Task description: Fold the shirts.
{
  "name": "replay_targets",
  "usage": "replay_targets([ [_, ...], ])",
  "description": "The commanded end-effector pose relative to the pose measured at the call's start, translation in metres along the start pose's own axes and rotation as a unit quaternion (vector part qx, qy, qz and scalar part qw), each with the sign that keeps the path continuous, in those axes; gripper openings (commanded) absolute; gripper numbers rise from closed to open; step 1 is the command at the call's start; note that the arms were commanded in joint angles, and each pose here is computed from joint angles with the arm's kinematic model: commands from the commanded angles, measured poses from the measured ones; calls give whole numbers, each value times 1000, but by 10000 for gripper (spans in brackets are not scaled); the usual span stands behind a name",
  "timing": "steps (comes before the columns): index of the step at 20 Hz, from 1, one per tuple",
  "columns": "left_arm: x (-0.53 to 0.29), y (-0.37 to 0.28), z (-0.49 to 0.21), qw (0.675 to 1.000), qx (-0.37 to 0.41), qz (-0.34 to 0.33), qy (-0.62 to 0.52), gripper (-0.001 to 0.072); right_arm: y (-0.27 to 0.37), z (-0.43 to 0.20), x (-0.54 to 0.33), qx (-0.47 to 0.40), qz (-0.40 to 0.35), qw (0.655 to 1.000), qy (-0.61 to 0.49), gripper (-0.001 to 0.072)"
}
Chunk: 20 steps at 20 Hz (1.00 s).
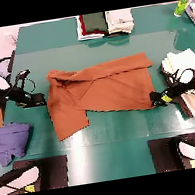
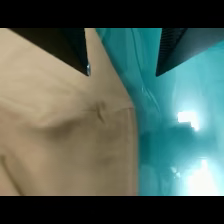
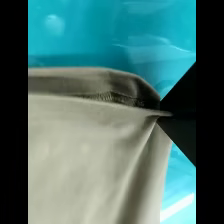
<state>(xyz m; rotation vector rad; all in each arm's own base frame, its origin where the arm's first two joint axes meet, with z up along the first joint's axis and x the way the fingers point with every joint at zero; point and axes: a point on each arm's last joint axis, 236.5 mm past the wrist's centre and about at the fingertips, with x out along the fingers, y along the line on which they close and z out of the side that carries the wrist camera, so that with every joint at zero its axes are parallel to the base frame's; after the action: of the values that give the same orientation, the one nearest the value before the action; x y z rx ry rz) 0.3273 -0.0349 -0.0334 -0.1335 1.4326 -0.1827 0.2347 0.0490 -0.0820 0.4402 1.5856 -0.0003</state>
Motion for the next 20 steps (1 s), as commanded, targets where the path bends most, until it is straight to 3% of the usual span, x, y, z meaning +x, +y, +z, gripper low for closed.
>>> replay_targets([
  [1,17,4,-6,1000,3,-1,30,508,3,-1,-4,-2,4,1000,-3,16],
  [5,36,-13,-4,998,-15,-39,43,507,0,-7,4,5,2,1000,21,16],
  [14,56,-24,-8,998,-2,-28,64,494,5,3,-11,-6,8,1000,-23,16],
  [15,56,-24,-8,998,-2,-27,64,384,6,3,-13,-7,8,1000,-26,16],
  [16,56,-24,-8,998,-1,-27,64,145,6,3,-14,-8,9,1000,-28,16],
  [17,56,-24,-8,998,-1,-27,63,26,7,3,-16,-9,10,999,-31,16],
  [20,47,-25,2,999,3,-26,42,25,11,9,-26,-24,14,998,-49,16],
])
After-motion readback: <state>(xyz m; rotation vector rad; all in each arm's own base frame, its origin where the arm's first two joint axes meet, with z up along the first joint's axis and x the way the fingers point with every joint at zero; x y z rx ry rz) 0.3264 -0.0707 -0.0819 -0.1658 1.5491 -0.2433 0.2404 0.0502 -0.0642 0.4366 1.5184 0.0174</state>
